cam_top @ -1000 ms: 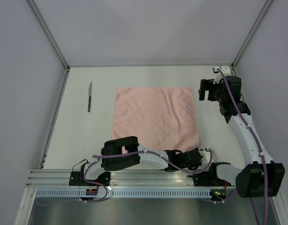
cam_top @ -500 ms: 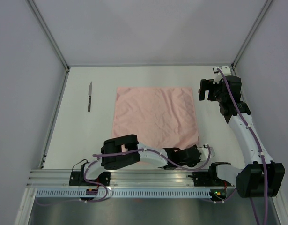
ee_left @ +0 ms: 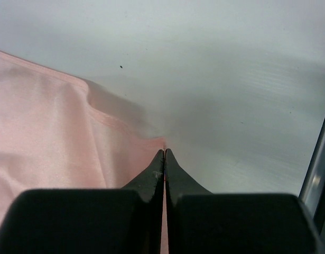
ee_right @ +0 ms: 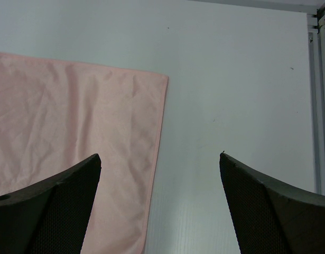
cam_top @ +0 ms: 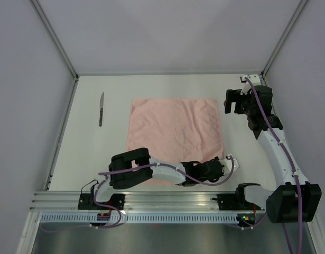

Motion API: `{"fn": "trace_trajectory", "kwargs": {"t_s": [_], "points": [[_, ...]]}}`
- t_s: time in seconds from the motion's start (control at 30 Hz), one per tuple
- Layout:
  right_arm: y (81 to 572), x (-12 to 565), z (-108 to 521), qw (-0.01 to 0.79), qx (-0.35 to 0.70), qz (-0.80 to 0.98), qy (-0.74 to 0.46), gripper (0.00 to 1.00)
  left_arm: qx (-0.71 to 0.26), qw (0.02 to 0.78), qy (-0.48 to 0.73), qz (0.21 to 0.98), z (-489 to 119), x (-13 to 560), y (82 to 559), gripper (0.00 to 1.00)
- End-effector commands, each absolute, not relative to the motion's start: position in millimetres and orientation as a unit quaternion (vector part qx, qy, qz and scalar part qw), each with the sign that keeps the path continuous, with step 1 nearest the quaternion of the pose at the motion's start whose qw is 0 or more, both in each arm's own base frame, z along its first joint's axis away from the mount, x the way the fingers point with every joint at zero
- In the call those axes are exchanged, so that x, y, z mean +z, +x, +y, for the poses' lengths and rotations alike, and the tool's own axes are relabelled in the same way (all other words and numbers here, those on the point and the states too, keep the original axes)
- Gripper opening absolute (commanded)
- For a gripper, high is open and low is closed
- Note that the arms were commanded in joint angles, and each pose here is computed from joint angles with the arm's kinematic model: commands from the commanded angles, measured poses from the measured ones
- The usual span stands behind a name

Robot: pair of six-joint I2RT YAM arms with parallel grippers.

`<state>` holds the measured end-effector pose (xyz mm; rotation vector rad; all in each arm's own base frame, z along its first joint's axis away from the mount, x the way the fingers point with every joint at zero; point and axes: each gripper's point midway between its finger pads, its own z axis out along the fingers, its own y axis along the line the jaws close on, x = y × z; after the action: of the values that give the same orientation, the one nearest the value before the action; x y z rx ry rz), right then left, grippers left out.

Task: Fold the napkin, place the utensils inside, and roll it up
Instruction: Fold the napkin

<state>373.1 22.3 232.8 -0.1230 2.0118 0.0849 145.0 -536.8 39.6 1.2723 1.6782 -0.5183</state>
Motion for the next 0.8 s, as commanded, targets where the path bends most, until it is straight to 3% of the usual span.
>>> {"fn": "trace_trajectory", "kwargs": {"t_s": [0.0, 0.47, 0.6, 0.77], "points": [[375.4, 236.8, 23.1, 0.54, 0.035, 0.839, -0.055, 0.98, -0.221, 0.495, 0.496, 0.678, -537.8, 73.4, 153.7, 0.02], [375.2, 237.3, 23.2, 0.541, 0.034, 0.839, -0.056, 0.98, -0.232, 0.479, 0.491, 0.69, -530.9, 72.0, 161.1, 0.04], [375.3, 237.2, 23.4, 0.54, 0.034, 0.839, -0.057, 0.98, -0.246, 0.461, 0.497, 0.693, -535.4, 68.9, 150.8, 0.31], [375.2, 237.3, 22.8, 0.541, 0.032, 0.839, -0.057, 0.98, -0.263, 0.454, 0.494, 0.693, -541.3, 69.2, 132.5, 0.52]]}}
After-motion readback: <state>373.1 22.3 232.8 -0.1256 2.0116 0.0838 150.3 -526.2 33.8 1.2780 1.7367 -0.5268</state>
